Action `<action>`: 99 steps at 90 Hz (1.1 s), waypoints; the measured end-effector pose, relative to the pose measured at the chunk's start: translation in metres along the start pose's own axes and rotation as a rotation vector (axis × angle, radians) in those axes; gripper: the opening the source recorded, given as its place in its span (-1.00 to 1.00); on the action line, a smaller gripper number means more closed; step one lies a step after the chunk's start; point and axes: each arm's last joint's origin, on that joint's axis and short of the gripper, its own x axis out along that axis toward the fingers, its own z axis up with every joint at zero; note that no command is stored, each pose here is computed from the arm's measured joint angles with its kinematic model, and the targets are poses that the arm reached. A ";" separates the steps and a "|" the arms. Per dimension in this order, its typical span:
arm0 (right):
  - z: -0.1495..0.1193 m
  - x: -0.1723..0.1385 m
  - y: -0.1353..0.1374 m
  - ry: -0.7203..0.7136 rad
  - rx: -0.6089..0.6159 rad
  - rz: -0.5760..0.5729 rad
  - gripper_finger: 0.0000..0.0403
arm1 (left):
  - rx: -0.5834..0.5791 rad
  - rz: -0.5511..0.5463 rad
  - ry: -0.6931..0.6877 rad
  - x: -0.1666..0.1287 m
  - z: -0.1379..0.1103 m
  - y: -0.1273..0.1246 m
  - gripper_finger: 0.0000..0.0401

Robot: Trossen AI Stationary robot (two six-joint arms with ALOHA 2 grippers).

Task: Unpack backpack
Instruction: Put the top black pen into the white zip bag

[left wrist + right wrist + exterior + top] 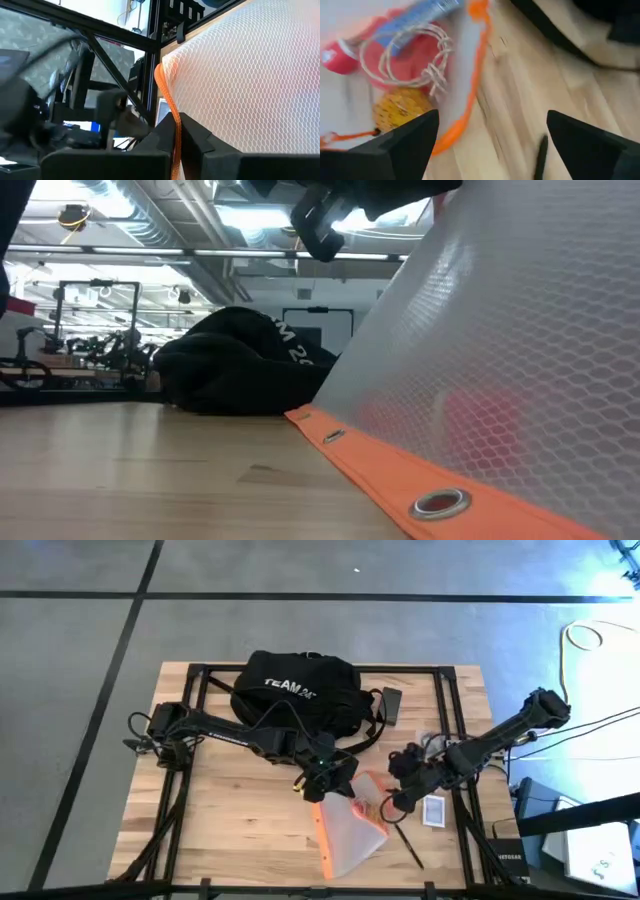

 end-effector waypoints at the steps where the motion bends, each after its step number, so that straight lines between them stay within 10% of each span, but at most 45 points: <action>1: -0.001 0.001 -0.001 0.009 0.002 -0.006 0.74 | 0.000 0.000 0.000 0.000 0.000 0.000 -1.00; 66: -0.039 0.064 -0.036 0.284 0.103 -0.246 -0.19 | -0.009 -0.002 -0.001 0.000 0.000 0.000 -1.00; 99: -0.044 0.081 -0.055 0.321 0.123 -0.210 -0.28 | -0.019 -0.007 0.001 0.000 -0.001 -0.001 -1.00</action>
